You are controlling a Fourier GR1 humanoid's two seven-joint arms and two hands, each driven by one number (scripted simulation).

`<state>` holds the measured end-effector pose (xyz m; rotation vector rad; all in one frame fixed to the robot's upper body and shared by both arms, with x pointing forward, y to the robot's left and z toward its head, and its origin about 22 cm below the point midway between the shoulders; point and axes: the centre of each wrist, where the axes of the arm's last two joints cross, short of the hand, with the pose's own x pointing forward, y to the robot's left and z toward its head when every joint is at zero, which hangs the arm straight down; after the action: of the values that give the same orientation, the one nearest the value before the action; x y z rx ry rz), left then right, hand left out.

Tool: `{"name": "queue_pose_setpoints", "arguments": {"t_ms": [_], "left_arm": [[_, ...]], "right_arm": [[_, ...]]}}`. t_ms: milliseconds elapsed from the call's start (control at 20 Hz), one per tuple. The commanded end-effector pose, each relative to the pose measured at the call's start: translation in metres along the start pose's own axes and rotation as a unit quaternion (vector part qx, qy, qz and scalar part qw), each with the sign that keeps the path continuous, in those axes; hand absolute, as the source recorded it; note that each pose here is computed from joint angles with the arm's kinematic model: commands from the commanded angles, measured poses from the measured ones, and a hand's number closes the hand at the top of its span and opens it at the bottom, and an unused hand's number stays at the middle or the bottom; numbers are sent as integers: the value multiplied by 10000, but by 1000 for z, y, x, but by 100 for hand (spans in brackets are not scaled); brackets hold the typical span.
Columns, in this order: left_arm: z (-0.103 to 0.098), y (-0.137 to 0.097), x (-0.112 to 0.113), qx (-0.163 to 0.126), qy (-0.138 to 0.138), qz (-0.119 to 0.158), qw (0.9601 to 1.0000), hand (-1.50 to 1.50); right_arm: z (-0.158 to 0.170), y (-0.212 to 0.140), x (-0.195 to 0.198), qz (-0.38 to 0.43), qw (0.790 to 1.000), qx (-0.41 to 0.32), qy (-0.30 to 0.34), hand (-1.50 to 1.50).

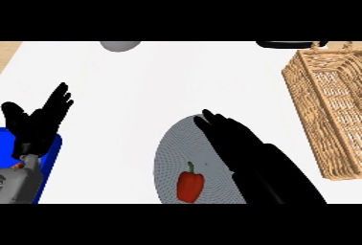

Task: Pick the bell pepper from the placemat and place it in the basket

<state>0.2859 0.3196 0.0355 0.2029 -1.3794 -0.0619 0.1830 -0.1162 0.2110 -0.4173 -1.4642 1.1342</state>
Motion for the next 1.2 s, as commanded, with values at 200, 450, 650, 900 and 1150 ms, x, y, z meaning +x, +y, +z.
{"name": "queue_pose_setpoints", "arguments": {"t_ms": [200, 450, 650, 900, 1150], "left_arm": [[6, 13, 6, 8, -14, 14, 10000, 0], [-3, -2, -15, -158, -69, -40, 9998, 0], [4, -11, 4, -72, -17, 76, 9999, 0], [6, 5, -3, -22, 16, -30, 10000, 0], [0, 16, -4, 22, -74, -14, 10000, 0]], "right_arm": [[6, 61, -27, -240, 9980, -369, 456, -150], [-28, 87, -27, -729, 9943, -623, 464, -150], [-53, 99, -43, -333, 9955, -162, 874, -150], [-41, 130, -57, -232, 9947, 102, 996, -150], [-49, 118, -69, -55, 9950, 190, 978, -150]]}}
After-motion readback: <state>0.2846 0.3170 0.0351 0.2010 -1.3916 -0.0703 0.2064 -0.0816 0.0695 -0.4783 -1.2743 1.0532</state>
